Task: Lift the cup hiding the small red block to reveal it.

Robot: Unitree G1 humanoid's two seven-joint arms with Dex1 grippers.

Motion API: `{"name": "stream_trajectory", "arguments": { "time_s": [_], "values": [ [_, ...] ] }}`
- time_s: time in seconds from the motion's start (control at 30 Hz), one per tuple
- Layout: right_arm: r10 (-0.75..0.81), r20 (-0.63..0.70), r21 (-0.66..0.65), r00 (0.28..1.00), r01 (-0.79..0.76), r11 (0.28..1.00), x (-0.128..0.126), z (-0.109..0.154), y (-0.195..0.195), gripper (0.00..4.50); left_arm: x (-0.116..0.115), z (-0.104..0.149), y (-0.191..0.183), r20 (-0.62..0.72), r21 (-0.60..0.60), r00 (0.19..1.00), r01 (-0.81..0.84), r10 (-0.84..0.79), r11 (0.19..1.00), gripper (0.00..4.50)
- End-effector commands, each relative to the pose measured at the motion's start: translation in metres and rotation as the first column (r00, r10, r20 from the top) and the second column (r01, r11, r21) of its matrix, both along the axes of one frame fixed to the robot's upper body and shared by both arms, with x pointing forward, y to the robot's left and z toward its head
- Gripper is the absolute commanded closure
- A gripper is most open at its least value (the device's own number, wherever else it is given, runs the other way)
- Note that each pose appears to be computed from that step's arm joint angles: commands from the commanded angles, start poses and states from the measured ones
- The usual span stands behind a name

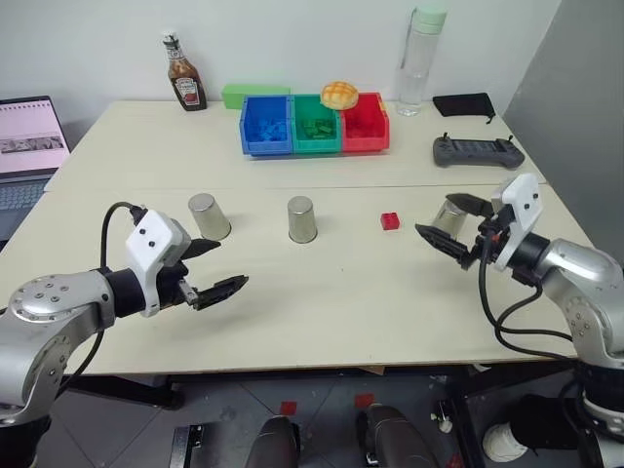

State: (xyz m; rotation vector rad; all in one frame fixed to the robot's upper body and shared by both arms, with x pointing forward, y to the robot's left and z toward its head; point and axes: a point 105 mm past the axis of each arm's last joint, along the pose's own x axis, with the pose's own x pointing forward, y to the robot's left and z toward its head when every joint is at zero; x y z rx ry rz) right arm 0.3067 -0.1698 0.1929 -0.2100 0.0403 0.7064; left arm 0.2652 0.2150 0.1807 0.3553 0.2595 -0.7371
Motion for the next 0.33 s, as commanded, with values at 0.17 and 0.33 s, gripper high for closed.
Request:
{"name": "stream_trajectory", "arguments": {
  "time_s": [0.17, 0.33],
  "values": [
    [-0.082, -0.116, -0.018, 0.990, 0.080, 0.997, -0.018, -0.011, -0.016, 0.03, -0.008, 0.011, 0.002, 0.059, 0.026, 0.998, 0.012, -0.013, 1.000, 0.00],
    [-0.102, -0.125, -0.003, 0.987, 0.103, 0.995, -0.015, -0.012, -0.021, 0.03, -0.008, 0.007, 0.004, 0.051, 0.018, 0.999, 0.003, -0.004, 1.000, 0.00]
  ]
}}
